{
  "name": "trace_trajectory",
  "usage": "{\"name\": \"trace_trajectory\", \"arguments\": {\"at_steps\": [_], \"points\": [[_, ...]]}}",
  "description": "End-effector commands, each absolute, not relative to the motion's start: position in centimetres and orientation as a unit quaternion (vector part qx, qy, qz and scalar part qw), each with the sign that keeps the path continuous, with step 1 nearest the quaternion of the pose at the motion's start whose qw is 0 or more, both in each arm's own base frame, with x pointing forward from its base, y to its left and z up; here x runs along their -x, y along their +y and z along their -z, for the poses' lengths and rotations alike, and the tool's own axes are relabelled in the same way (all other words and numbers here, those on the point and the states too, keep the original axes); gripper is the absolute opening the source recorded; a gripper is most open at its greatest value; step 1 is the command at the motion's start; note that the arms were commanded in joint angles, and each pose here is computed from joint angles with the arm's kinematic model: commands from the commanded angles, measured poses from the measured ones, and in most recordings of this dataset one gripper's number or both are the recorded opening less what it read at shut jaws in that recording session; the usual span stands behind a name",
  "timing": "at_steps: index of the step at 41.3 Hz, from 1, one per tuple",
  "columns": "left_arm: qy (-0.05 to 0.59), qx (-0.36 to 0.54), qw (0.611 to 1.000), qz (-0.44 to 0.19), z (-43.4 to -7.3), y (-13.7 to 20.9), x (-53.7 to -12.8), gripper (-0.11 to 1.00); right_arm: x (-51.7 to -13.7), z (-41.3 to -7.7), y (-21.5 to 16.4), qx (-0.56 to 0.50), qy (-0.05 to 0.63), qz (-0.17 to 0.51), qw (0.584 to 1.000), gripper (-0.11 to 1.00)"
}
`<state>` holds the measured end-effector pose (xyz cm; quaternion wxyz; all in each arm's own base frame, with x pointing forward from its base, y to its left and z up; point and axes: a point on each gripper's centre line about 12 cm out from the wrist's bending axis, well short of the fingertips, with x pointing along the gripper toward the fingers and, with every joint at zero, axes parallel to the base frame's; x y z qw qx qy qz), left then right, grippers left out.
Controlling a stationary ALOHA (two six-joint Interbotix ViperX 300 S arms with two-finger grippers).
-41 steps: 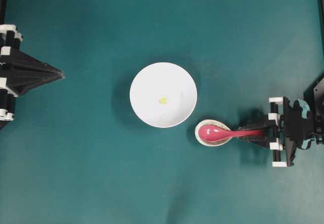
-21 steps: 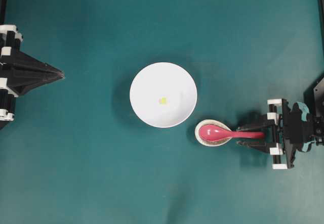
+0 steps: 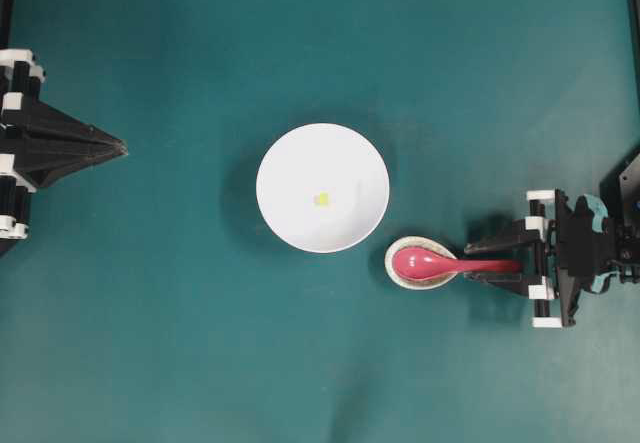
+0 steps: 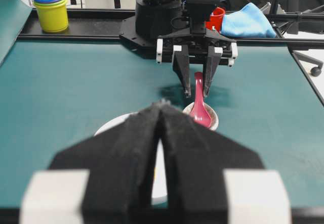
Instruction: Scoop the yellow hexagonal prism block from the bowl with a spoon using the right arm.
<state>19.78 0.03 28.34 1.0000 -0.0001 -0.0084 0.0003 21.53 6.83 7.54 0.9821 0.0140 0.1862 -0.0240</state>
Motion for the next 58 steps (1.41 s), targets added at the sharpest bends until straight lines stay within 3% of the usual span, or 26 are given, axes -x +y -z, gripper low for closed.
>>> {"name": "trace_trajectory", "arguments": {"at_steps": [1,49,58], "points": [[-0.02,-0.001,1.0,-0.001,-29.34,0.08,-20.09,0.0,-21.79,-7.9,6.95,-0.017,0.176,0.023,0.984,0.44],[-0.016,-0.001,1.0,-0.002,-29.27,0.09,-20.07,0.0,-22.03,-7.87,7.45,-0.017,0.18,0.01,0.984,0.43],[-0.015,-0.001,1.0,-0.002,-29.22,0.09,-20.09,0.0,-22.05,-7.92,7.42,-0.018,0.177,0.011,0.984,0.29]]}}
